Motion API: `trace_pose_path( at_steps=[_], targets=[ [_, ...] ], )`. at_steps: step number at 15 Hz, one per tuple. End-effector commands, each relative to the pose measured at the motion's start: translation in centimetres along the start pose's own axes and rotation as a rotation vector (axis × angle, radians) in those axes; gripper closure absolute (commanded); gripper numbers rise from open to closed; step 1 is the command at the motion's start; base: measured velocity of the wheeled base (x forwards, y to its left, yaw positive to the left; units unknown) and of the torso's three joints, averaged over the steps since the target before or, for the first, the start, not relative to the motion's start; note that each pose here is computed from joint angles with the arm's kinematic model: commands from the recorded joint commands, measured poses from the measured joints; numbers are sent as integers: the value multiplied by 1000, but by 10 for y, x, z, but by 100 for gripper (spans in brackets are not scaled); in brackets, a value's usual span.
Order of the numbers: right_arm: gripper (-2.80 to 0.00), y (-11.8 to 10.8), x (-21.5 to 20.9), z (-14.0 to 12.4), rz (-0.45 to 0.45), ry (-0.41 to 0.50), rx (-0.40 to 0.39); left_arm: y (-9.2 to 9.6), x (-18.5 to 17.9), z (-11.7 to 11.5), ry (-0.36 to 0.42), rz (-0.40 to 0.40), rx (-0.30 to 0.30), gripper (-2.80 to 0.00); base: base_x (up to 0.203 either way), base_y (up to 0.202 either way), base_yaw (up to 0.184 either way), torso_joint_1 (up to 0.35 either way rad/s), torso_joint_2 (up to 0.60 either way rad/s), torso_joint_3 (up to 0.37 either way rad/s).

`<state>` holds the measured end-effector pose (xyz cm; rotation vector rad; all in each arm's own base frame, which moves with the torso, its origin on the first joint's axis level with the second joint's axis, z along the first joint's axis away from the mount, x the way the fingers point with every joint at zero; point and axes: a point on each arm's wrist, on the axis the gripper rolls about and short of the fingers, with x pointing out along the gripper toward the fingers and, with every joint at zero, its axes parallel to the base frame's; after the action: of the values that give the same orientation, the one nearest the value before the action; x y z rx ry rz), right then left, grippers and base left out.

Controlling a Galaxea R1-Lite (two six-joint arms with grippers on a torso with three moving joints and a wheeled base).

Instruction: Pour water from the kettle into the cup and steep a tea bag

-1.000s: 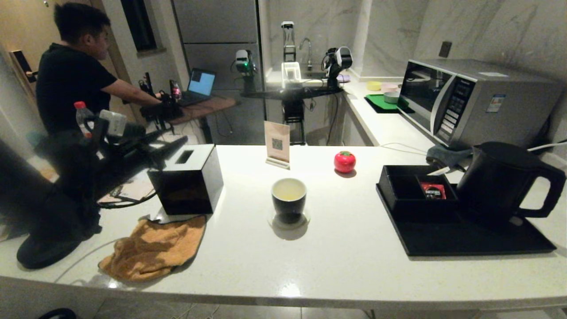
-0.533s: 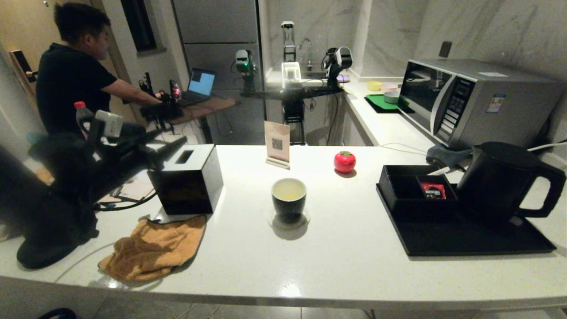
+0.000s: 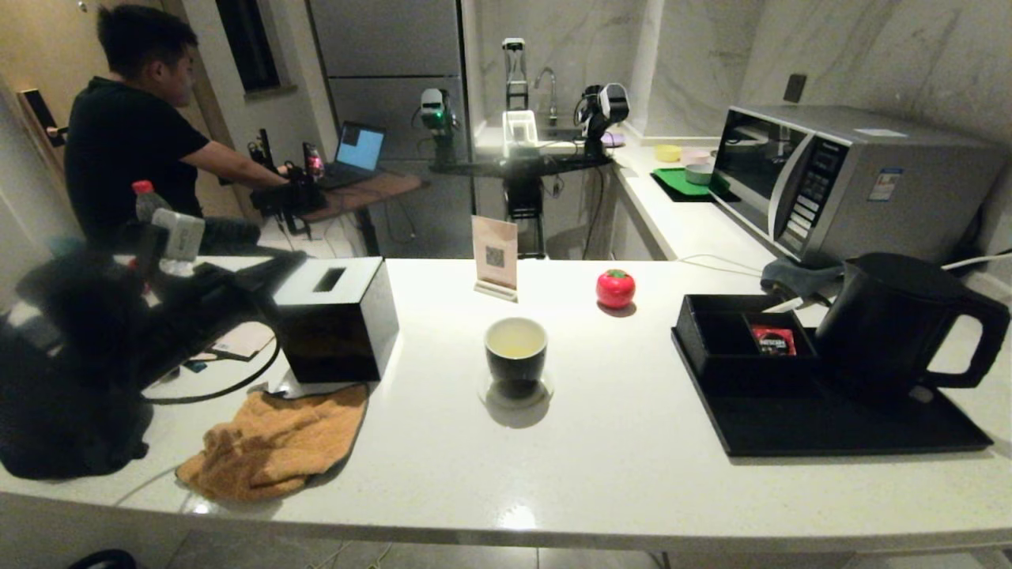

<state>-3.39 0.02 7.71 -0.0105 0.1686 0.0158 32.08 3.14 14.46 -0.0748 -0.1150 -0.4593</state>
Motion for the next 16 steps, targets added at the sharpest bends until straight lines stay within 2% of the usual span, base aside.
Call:
trace_pose_path(
  at_steps=[1, 3, 8, 10, 11, 13, 16],
  targets=[
    [0, 0, 0, 0, 2, 3, -1, -12, -14, 8, -4, -7, 1, 0, 0, 0, 0, 0, 0, 0],
    [0, 0, 0, 0, 1, 3, -1, -19, -25, 6, 19, 1, -15, 0, 0, 0, 0, 0, 0, 0],
    [0, 0, 0, 0, 2, 3, -1, -50, -69, -27, 191, 9, -125, 0, 0, 0, 0, 0, 0, 0],
    [0, 0, 0, 0, 2, 3, -1, -62, -96, -33, 227, 30, -150, 0, 0, 0, 0, 0, 0, 0],
    [0, 0, 0, 0, 2, 2, -1, -68, -107, -29, 217, 37, -144, 0, 0, 0, 0, 0, 0, 0],
    [0, 0, 0, 0, 1, 3, -1, -75, -123, -11, 145, 54, -97, 0, 0, 0, 0, 0, 0, 0],
    [0, 0, 0, 0, 1, 3, -1, -80, -147, 15, 42, 122, -22, 0, 0, 0, 0, 0, 0, 0]
  ],
)
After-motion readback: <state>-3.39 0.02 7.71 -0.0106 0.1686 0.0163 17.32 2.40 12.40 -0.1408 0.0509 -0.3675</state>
